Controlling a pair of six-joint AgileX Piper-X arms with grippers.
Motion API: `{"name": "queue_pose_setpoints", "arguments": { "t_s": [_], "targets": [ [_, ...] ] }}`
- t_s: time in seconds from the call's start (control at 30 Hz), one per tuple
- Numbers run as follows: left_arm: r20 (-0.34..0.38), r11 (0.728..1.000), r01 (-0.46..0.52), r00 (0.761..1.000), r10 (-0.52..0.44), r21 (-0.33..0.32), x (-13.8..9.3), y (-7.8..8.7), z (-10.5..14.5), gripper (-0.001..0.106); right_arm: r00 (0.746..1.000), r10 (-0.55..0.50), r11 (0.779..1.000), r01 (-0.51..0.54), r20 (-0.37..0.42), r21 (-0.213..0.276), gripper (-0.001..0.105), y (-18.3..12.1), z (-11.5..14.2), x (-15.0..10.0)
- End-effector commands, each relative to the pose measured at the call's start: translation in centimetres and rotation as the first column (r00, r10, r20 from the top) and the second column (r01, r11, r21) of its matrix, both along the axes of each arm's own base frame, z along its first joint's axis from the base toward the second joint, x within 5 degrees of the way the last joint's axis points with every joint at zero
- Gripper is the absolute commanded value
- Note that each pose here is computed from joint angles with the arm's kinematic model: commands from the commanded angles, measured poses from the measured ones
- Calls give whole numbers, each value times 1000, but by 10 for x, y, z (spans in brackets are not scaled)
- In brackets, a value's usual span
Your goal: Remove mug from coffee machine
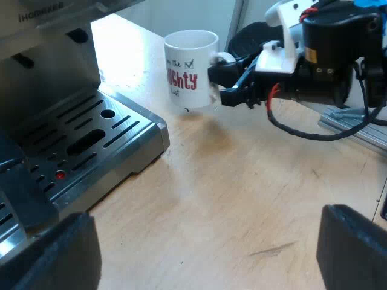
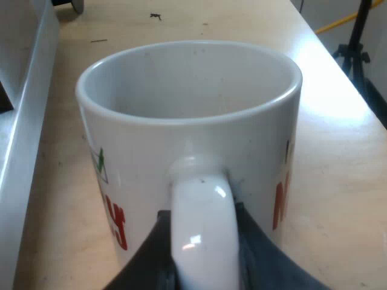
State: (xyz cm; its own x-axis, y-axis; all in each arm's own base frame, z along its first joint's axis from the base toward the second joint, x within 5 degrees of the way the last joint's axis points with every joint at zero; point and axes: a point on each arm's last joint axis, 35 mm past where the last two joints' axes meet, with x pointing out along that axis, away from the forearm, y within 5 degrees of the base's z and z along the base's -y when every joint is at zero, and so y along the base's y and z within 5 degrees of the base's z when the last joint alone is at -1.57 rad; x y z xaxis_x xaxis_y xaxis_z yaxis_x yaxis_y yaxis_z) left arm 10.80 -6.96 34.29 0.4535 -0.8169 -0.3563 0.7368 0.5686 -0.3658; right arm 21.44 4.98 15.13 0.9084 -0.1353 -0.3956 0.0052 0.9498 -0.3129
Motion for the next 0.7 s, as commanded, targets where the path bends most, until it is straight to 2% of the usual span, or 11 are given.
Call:
{"name": "queue_pose_setpoints", "arguments": {
  "t_s": [0.03, 0.23, 0.5, 0.7],
  "targets": [
    [5, 1000, 14, 1000, -14, -13, 0, -1, 2, 87, 994, 29, 999, -31, 106, 18, 0, 3, 9, 10],
    [-10, 1000, 14, 1000, -14, -6, 0, -1, -4, 87, 990, 44, 999, -44, 135, 0, 0, 5, -1, 18],
    [-67, 1000, 14, 998, -13, 18, 2, -2, -25, 87, 993, 45, 999, -44, 107, -7, 0, 6, -20, 23],
    [-68, 1000, 14, 998, -13, 19, 2, -2, -26, 87, 996, 49, 999, -48, 76, -16, 0, 6, -26, 23]
  ]
}}
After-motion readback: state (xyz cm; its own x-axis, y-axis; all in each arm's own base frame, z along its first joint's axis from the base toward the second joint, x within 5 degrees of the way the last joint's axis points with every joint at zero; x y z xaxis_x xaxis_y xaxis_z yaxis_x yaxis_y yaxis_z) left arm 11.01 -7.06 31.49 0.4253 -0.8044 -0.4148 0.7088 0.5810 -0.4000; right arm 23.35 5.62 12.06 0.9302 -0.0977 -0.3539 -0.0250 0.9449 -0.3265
